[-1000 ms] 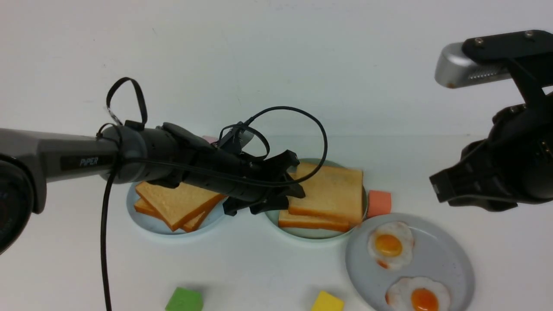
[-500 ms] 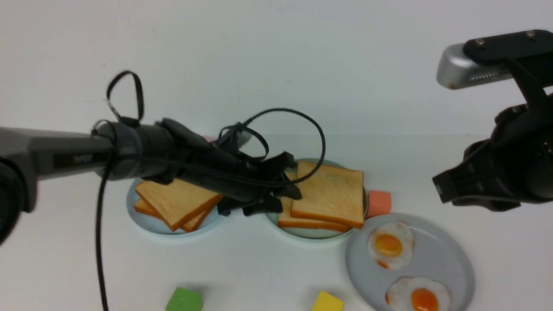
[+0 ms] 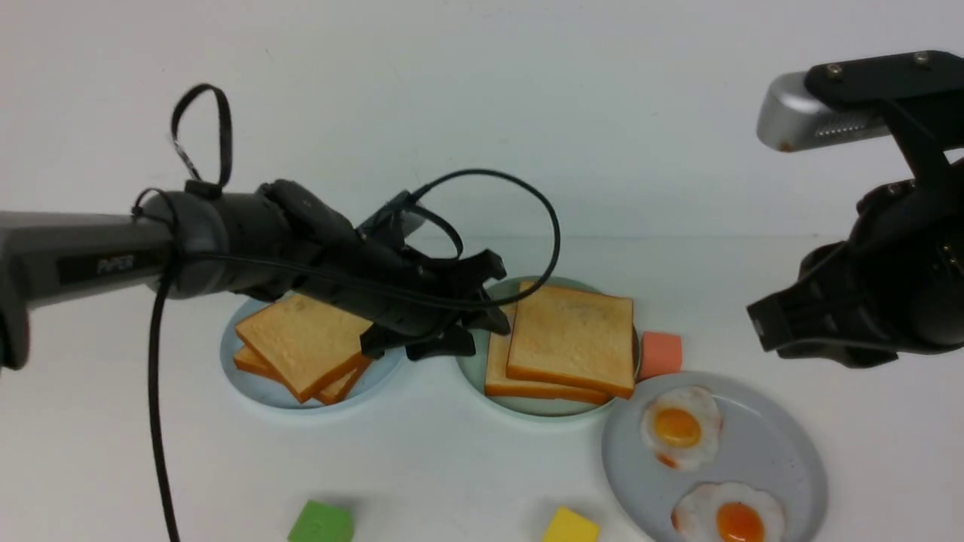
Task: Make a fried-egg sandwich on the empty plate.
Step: Use the left arm to place a slice of bread on the fried egg in the middle
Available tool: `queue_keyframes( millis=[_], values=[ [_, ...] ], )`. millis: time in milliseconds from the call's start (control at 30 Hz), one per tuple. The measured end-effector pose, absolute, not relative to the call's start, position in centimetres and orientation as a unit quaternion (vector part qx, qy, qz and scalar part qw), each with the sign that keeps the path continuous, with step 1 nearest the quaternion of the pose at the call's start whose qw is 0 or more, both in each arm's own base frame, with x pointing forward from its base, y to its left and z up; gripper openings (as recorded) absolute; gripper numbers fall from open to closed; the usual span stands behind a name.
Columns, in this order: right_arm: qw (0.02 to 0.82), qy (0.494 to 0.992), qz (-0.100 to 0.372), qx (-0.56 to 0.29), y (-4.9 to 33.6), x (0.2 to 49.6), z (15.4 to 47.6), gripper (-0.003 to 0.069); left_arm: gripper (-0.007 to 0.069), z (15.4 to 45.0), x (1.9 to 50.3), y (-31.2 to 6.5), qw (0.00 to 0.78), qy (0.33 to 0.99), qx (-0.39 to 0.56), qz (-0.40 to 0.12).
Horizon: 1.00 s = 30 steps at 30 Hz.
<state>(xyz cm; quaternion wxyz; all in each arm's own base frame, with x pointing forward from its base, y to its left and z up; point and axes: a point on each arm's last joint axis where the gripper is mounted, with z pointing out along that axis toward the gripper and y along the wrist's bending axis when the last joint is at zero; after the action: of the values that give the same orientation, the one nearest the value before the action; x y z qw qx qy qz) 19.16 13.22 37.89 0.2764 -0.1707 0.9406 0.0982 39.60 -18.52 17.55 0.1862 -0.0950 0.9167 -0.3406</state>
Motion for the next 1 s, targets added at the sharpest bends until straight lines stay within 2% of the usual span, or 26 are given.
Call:
queue_keyframes(
  millis=[133, 433, 833, 1000],
  values=[
    [0.273, 0.941, 0.094, -0.179, 13.2, 19.1, 37.8, 0.0137, 0.0354, 16.8, 40.0, -18.8, 0.182, 0.916, -0.097, -0.344],
    [0.272, 0.941, 0.093, -0.18, 13.2, 19.1, 37.8, 0.0146, 0.0354, 17.0, 40.4, -19.2, 0.198, 0.906, -0.08, -0.364],
    [0.272, 0.941, 0.093, -0.18, 13.2, 19.1, 37.8, 0.0156, 0.0354, 15.2, 40.4, -19.7, 0.166, 0.905, -0.082, -0.382],
    [0.272, 0.941, 0.093, -0.18, 13.2, 19.1, 37.8, 0.0159, 0.0328, 15.2, 40.4, -19.7, 0.166, 0.905, -0.08, -0.383]
  ],
)
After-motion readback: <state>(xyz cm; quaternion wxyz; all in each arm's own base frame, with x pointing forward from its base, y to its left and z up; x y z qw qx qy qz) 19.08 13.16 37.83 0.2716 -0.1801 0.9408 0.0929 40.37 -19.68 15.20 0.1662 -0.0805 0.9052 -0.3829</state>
